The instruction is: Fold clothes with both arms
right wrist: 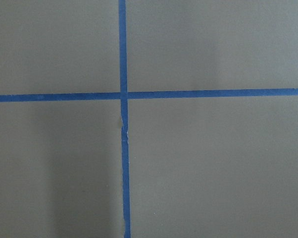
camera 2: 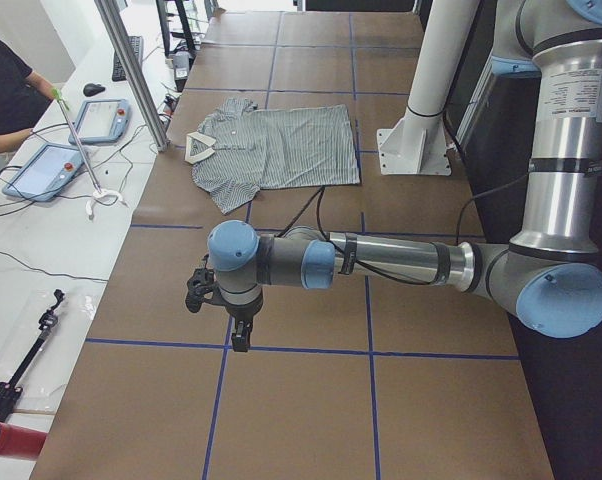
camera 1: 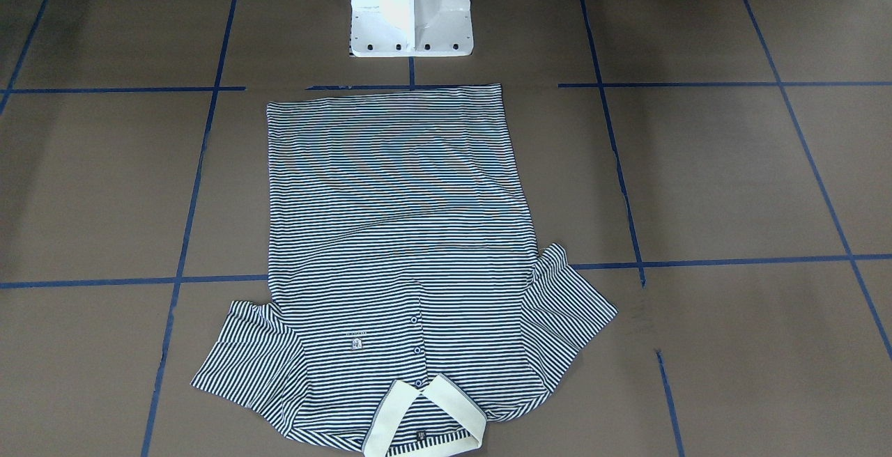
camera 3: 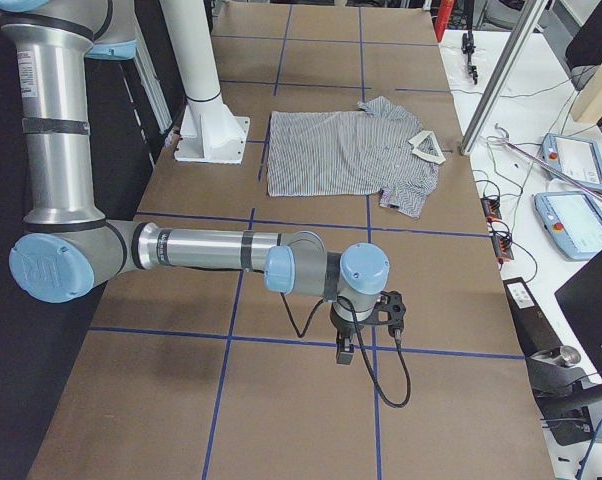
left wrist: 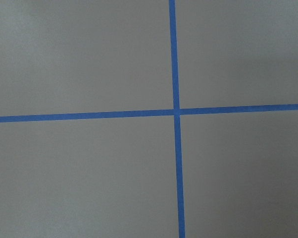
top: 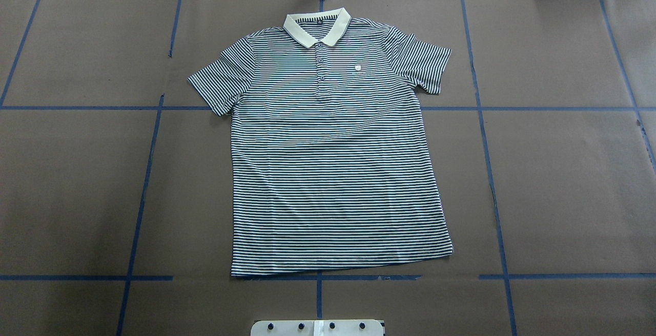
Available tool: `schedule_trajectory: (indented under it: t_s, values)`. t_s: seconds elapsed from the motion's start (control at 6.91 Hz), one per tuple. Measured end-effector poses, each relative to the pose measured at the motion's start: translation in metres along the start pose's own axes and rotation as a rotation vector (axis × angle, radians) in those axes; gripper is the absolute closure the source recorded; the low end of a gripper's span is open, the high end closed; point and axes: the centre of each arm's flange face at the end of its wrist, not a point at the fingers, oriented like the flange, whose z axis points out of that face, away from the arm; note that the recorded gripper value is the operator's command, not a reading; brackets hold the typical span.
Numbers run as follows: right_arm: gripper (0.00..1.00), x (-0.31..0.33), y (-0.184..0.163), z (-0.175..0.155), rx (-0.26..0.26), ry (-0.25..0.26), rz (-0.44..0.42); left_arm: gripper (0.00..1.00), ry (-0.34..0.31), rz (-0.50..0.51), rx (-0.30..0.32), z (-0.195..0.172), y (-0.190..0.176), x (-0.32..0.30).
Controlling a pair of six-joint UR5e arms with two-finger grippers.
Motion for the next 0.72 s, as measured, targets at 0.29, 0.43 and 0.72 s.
schedule_trajectory:
  t_s: [0.29, 0.43, 0.72]
  values:
    - [0.00, -0.011, -0.013, -0.009, 0.018, -0.002, -0.020, 0.00, 0.000, 0.018, 0.016, -0.008, -0.004, 0.008]
    - [0.00, -0.029, -0.028, -0.014, 0.041, -0.001, -0.062, 0.00, -0.001, 0.044, 0.042, -0.020, -0.016, 0.020]
    - [0.00, -0.091, -0.069, -0.021, 0.128, -0.012, -0.171, 0.00, 0.003, 0.132, 0.105, -0.048, -0.057, 0.063]
